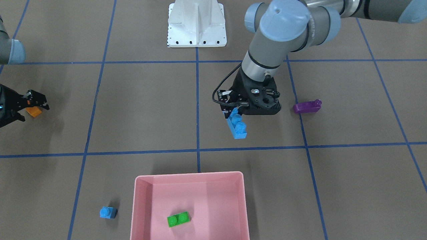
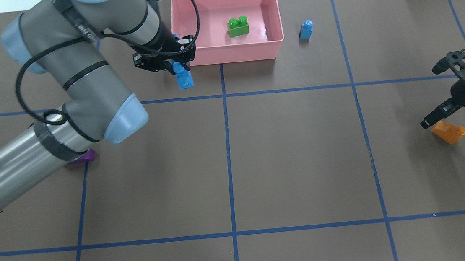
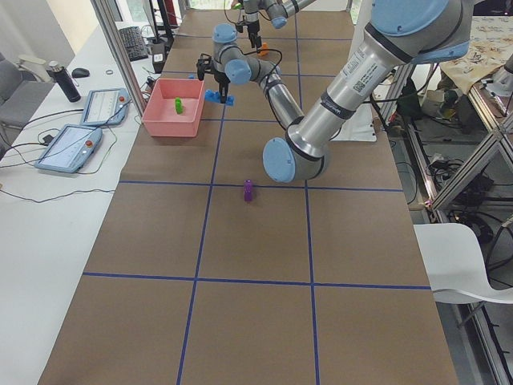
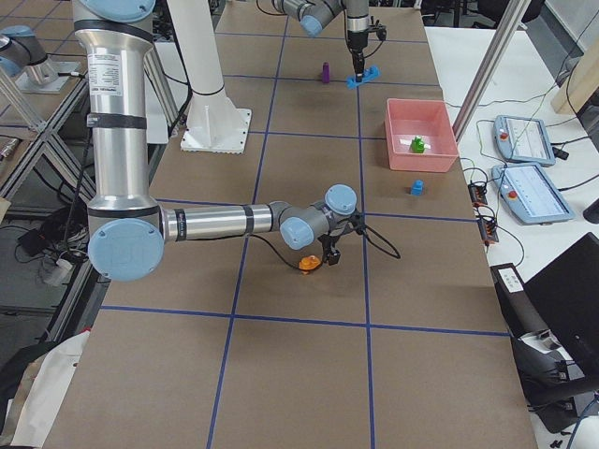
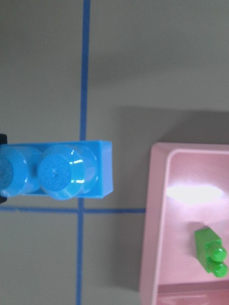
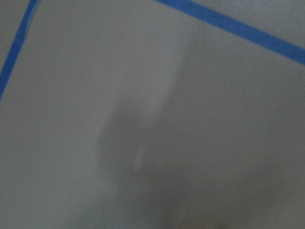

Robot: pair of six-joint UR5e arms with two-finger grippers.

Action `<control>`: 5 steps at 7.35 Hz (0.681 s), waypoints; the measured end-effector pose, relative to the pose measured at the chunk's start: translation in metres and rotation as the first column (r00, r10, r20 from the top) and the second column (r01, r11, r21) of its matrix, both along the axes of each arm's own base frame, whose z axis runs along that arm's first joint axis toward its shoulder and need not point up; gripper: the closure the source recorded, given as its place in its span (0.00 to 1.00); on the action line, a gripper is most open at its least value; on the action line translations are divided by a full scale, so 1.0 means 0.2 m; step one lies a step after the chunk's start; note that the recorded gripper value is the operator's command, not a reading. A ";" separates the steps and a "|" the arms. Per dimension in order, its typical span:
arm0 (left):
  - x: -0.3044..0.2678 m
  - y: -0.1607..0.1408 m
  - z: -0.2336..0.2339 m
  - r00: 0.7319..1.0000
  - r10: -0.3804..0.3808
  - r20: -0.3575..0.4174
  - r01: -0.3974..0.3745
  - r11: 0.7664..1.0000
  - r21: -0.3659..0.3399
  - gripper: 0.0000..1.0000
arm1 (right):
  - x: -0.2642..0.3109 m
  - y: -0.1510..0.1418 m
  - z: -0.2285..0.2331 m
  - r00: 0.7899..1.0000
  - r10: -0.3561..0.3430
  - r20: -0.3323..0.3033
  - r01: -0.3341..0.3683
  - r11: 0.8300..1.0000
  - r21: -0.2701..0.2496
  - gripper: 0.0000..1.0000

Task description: Put all blocks into box

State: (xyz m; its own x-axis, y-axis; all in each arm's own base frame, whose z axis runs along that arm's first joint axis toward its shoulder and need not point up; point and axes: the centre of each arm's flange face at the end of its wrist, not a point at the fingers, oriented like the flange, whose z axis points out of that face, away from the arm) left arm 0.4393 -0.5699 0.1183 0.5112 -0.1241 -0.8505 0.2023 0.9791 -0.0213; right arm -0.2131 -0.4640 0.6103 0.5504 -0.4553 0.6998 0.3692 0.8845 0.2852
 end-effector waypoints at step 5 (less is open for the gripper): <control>0.36 -0.39 -0.14 0.987 -0.156 -0.038 0.154 0.987 -0.047 1.00 | 0.03 0.19 0.11 0.995 -0.089 -0.045 0.092 0.994 0.056 0.23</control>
